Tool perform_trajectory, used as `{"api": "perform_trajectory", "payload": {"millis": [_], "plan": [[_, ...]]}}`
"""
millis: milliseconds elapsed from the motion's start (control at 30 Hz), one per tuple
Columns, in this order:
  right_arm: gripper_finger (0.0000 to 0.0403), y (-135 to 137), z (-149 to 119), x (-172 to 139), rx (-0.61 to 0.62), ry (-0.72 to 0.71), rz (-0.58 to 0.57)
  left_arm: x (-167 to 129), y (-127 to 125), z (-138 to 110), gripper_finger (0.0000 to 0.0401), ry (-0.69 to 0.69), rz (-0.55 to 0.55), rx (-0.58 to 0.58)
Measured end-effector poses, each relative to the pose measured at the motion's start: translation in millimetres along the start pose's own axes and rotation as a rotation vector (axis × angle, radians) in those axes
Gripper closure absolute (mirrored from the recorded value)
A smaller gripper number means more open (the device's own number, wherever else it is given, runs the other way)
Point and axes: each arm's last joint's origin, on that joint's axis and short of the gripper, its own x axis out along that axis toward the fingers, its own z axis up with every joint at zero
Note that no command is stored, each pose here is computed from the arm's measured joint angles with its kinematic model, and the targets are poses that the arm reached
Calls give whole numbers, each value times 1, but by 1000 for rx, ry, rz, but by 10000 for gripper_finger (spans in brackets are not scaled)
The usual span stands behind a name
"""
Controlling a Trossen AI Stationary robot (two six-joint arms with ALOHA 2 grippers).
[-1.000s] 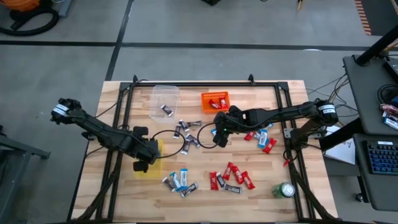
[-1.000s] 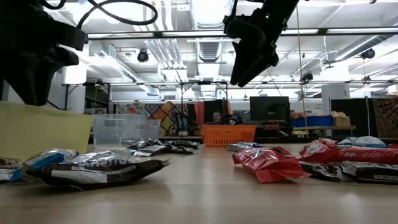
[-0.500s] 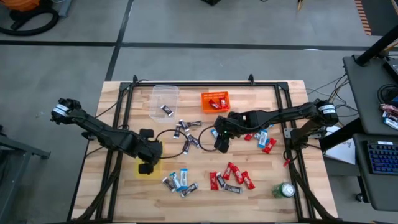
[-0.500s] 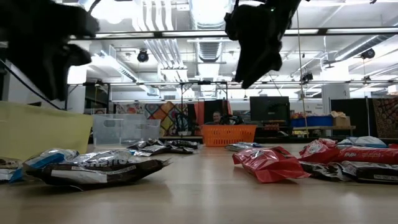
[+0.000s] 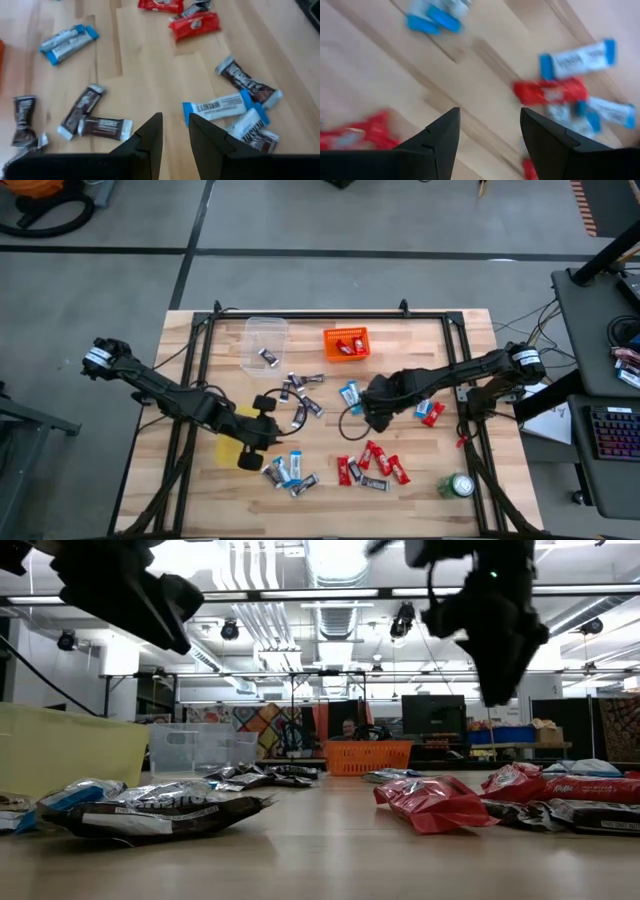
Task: Sort candy
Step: Put the bottom right red candy into the orange basket
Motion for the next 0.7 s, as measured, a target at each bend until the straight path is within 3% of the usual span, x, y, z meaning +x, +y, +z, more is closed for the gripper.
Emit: {"api": "perform_trajectory", "payload": {"millis": [100,267,500,700], "plan": [[204,-6,-6,9,-2,52,-48,0,1,0,324,-3,43,21],[204,-12,-15,25,35,187,-15,0,2,1,324,-8,62,66],[204,2,-33,25,70,346,103,0,2,1,324,-10,64,69],[204,23,-46,17,95,380,213,0,2,1,324,-12,64,65]]}}
